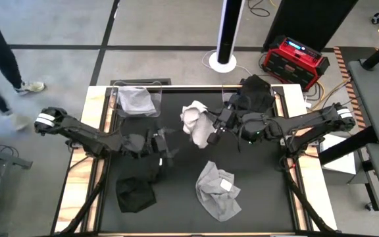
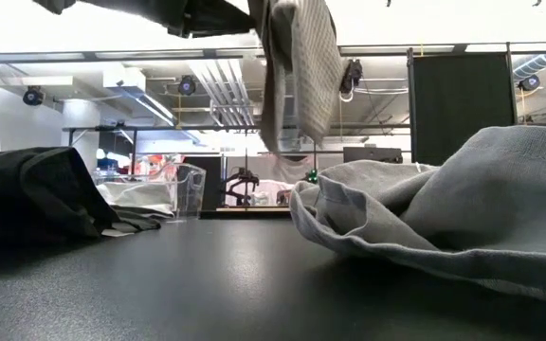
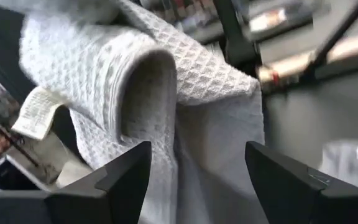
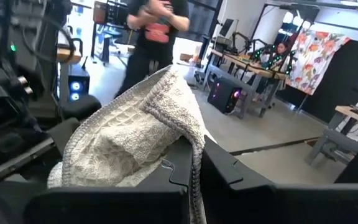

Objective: Sort towels by color in basket
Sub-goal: Put the light gray towel into the left transparent bin

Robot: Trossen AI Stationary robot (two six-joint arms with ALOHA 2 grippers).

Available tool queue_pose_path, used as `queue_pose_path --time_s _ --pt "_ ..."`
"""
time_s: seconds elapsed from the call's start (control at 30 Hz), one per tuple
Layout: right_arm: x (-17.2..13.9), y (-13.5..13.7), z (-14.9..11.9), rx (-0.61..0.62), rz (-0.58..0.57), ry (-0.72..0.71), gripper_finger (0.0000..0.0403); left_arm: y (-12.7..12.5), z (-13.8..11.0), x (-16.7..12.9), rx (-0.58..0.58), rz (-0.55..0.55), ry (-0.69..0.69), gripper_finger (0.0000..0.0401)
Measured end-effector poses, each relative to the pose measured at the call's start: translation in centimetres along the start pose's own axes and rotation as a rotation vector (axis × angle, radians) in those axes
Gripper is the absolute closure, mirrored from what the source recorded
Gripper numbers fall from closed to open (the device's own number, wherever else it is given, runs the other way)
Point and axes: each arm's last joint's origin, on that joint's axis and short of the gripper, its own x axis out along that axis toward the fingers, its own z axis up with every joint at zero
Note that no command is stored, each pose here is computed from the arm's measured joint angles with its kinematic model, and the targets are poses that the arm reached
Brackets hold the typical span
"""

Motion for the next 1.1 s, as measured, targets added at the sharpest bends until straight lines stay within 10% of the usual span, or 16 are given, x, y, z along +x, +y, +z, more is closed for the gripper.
queue_pose_path --time_s 0.83,1.1 --pt "0.1 -0.1 1.0 0.017 -0.006 -0.033 0.0394 -0.9 -4.2 5.3 -0.127 0.296 -0.210 0.0160" --pt "0.1 -0.1 0.9 0.005 -0.003 -0.019 0.0394 -0.9 -5.2 5.9 -0.128 0.300 -0.172 0.0331"
